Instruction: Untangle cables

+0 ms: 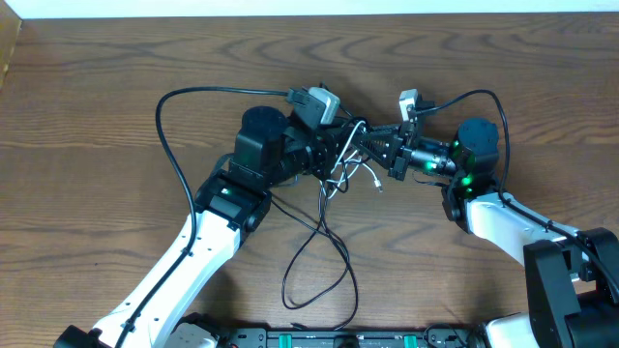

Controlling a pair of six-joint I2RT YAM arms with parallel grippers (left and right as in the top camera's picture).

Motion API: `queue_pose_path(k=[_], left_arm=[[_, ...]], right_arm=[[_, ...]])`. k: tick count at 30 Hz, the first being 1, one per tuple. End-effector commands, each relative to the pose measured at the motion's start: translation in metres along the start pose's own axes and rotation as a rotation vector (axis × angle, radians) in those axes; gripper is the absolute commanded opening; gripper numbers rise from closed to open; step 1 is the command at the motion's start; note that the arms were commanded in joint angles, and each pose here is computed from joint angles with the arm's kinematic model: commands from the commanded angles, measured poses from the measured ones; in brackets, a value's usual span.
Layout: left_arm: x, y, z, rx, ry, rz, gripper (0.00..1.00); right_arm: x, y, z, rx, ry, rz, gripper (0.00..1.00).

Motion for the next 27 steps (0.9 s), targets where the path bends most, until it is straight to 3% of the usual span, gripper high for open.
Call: queue_pose_path(k=[1, 8, 12, 20, 21, 23, 27], left_arm=[[0.001, 0.016, -0.003, -0.010, -0.004, 0.096, 0.30], [0.001, 0.016, -0.002, -0.010, -0.004, 0.095, 0.13], [0.001, 0.016, -0.003, -0.010, -0.004, 0.094, 0.08], [0.001, 0.004, -0.006, -0.012, 0.017, 0.017, 0.08], [0.001, 0.004, -0.006, -0.011, 0.018, 0.015, 0.08], [0.001, 0.004, -0.006, -0.011, 0.018, 0.015, 0.08], [0.001, 0.004, -0.006, -0.011, 0.018, 0.015, 0.08]], right_arm=[[0.000, 0.002, 0.001, -0.020, -0.002, 0.005, 0.01], [0.000, 0.002, 0.001, -0.020, -0.002, 0.005, 0.02], [0.000, 0.002, 0.001, -0.020, -0.002, 0.005, 0.22], [0.001, 0.002, 0.001, -0.020, -0.002, 0.005, 0.35], [0.001, 0.002, 0.001, -0.020, -0.002, 0.005, 0.27], [0.001, 0.002, 0.001, -0.020, -0.002, 0.005, 0.01], [0.001, 0.002, 0.001, -0.020, -0.002, 0.005, 0.01]])
Point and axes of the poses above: each gripper's point midway between its finger pads, its own x axis out along the fingers, its own y axis along the line the jaws close on, z = x × y, the point moved 2 cm from there along -x, back along the fingers, and after that the axes turned 5 degrees about -x, right-handed, at the moved point
